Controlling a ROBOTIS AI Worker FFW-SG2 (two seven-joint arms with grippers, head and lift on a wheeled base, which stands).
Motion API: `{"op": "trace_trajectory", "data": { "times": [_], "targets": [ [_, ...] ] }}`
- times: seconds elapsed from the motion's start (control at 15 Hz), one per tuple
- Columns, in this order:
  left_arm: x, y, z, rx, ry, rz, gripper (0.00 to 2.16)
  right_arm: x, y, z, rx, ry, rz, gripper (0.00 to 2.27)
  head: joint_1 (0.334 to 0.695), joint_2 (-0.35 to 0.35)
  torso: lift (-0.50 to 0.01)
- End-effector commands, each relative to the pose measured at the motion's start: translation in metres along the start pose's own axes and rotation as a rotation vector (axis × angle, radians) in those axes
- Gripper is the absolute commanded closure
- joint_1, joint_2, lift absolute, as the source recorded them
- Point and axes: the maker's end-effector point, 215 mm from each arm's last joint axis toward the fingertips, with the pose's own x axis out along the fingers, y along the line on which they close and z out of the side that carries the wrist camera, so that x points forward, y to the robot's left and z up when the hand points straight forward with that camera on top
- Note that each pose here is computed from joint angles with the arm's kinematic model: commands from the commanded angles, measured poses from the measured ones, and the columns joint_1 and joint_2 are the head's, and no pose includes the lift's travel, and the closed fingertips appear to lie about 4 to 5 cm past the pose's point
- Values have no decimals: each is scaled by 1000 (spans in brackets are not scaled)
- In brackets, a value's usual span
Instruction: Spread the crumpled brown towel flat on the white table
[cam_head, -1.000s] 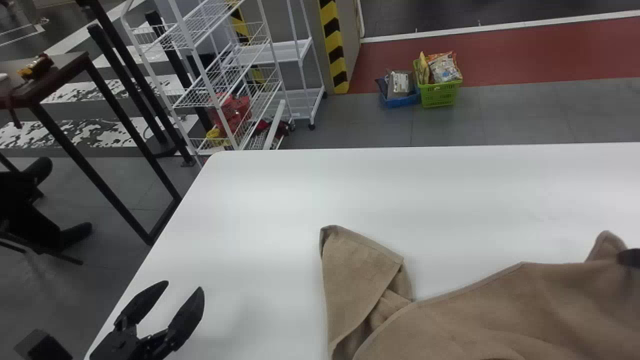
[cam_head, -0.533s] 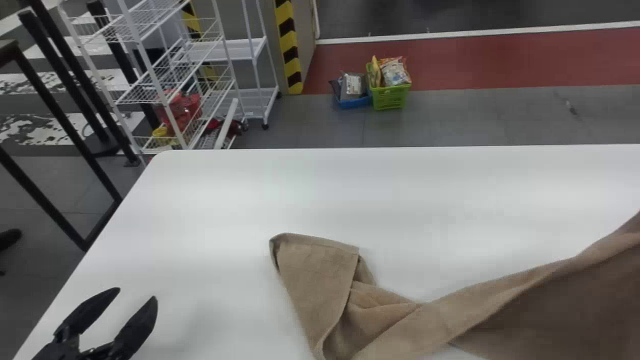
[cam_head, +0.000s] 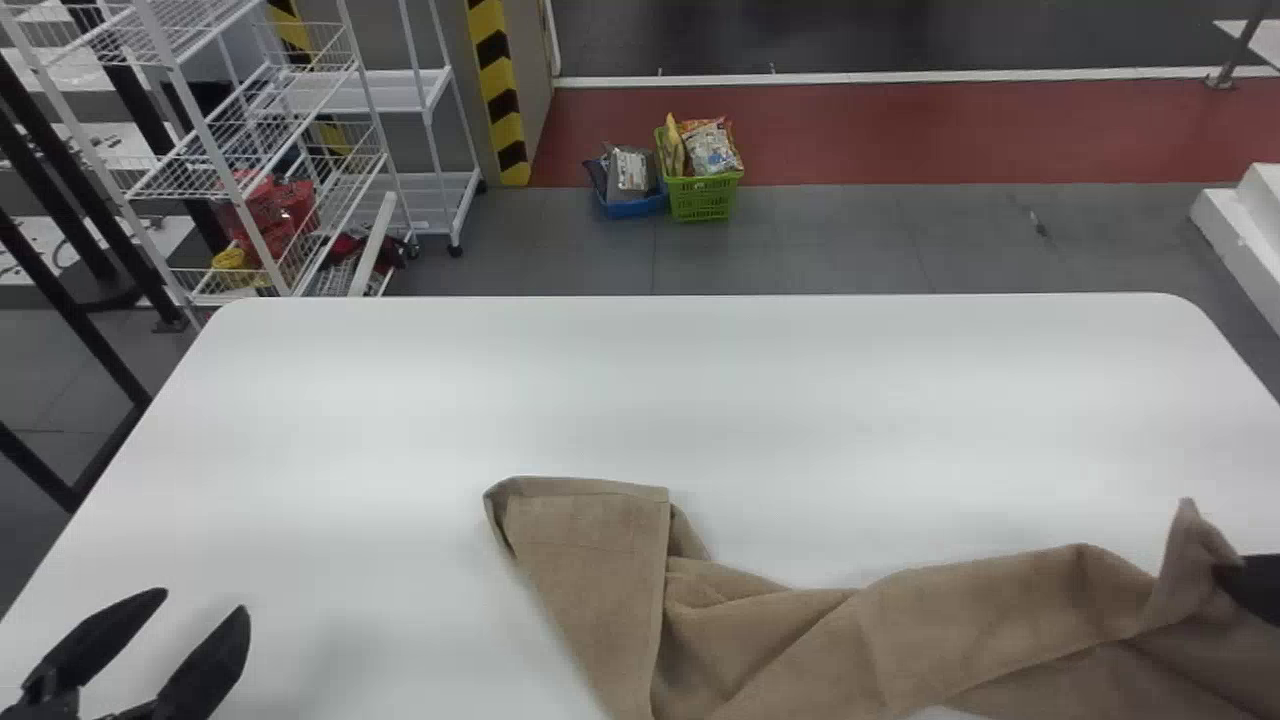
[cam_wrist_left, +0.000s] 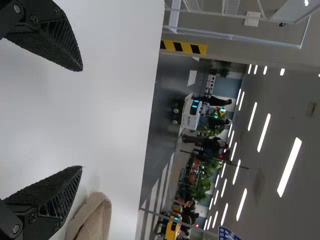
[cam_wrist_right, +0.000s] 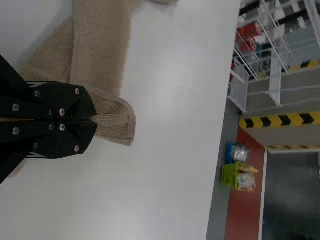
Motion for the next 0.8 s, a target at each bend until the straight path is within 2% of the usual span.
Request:
{"op": "trace_trajectory", "data": {
  "times": [0.0, 0.13, 0.33, 0.4, 0.47, 0.53, 0.67, 0.73],
  "targets": [
    [1, -1, 3, 7, -3, -2, 124, -3, 47, 2, -269, 11, 72, 1710, 695, 130, -123],
    [1, -1, 2, 2, -1, -2, 124, -18, 70, -7, -358, 49, 123, 1710, 695, 195, -123],
    [4, -2, -2, -8, 16, -4, 124, -37, 92, -40, -435, 166, 195, 1706, 695, 237, -123],
    [6, -3, -2, -9, 19, -7, 124, -36, 91, -41, -423, 163, 191, 1308, 695, 244, -123],
    [9, -6, -3, -6, 21, -14, 124, -33, 84, -33, -375, 122, 156, 417, 695, 252, -123],
    [11, -8, -2, -4, 22, -19, 124, -32, 71, -24, -334, 83, 103, -2, 695, 251, -123],
    [11, -9, -2, -3, 26, -22, 124, -34, 41, -15, -286, 57, 33, 9, 695, 228, -123],
    [10, -7, -2, -3, 26, -17, 124, -40, 16, -6, -173, 5, -10, 43, 695, 210, -123]
  ]
}}
